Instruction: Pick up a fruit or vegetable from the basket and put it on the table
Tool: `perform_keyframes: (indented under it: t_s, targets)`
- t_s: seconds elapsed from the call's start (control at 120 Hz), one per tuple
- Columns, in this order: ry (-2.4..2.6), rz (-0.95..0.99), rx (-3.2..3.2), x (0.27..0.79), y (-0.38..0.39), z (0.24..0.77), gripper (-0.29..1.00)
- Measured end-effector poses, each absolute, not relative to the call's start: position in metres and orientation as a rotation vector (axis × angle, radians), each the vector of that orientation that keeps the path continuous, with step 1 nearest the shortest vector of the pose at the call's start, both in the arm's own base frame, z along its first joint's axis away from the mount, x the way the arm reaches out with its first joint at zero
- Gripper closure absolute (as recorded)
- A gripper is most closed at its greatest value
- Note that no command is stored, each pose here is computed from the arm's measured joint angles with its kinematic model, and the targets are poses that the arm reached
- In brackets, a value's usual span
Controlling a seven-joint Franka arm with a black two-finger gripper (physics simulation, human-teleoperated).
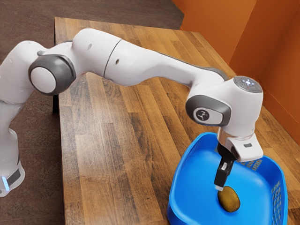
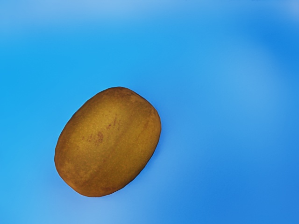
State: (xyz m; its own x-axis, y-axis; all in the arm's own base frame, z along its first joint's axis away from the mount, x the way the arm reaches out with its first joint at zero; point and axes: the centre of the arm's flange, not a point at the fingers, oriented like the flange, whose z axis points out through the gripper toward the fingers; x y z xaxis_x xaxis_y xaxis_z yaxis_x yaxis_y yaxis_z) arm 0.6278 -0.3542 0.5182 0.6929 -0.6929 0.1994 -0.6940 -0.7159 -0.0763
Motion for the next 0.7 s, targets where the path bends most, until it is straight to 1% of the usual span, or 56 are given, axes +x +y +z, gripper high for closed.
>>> perform_keyframes:
  t_s: [0.35,0.7]
  targets:
    - [-1.194,0.484,2.885,0.655,-0.353,0.489,0.00]
    - [-1.213,0.507,2.873,0.668,-0.352,0.462,0.00]
